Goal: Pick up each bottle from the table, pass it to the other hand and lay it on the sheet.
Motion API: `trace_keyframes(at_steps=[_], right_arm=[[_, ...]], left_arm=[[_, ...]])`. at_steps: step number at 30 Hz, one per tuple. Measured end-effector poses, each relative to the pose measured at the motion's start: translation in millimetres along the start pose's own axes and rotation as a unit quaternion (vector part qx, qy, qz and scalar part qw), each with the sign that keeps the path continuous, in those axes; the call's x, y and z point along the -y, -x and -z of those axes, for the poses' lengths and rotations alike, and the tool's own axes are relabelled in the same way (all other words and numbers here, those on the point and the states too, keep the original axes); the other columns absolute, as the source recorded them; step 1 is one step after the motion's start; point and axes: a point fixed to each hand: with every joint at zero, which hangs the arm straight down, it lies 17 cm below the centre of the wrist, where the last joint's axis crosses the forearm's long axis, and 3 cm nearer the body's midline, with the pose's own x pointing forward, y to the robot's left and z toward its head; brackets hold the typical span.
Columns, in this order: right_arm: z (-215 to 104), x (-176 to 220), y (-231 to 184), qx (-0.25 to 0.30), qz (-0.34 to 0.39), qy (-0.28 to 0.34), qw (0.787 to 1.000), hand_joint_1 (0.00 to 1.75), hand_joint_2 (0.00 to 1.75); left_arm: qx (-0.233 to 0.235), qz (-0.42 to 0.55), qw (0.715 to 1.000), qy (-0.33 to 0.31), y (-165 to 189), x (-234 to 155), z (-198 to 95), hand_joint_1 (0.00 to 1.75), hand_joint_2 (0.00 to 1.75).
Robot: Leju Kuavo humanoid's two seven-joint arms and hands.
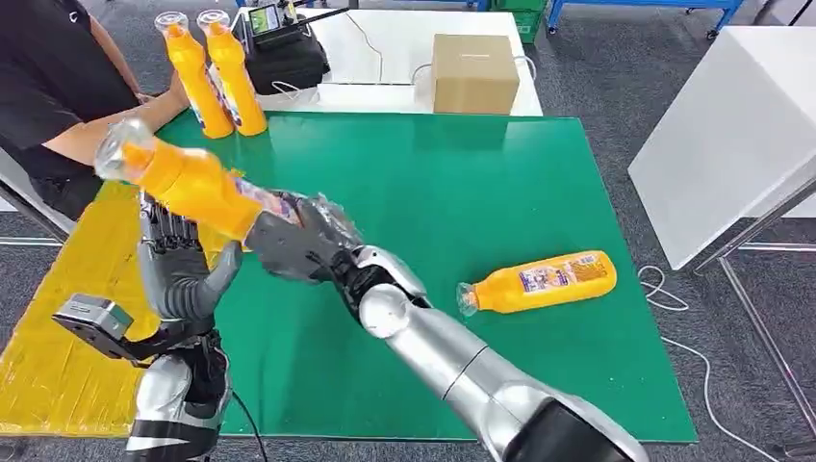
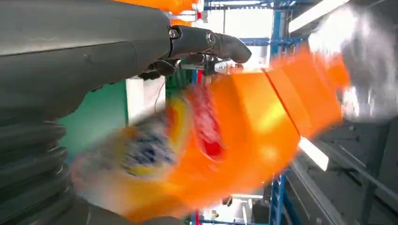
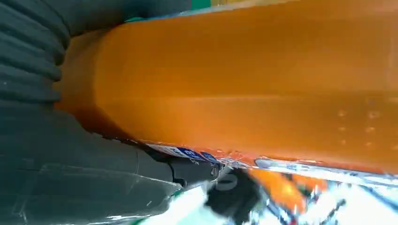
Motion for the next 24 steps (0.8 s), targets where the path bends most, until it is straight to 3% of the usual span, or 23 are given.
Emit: trace_keyframes(at_steps=[14,15,16,24], right_arm=[[-10,-65,14,-0.008,-0.073,-0.072,0.995,1.75,1.75],[-11,-69,14,-0.007,-0.08,-0.076,0.994,1.75,1.75],[-12,-73,14,-0.006,-0.086,-0.081,0.993,1.75,1.75],[-16,-90,14,0.003,-0.121,-0.101,0.987,1.75,1.75]], left_arm=[[-0.015,-0.006,1.0,-0.006,11,-3,-15,0.0,1.75],[-0.018,-0.005,1.0,-0.008,13,-5,-18,1.62,1.75],[-0.018,-0.003,1.0,-0.01,14,-8,-21,1.75,1.75],[-0.002,-0.007,1.0,-0.007,11,-17,-40,1.75,1.75]])
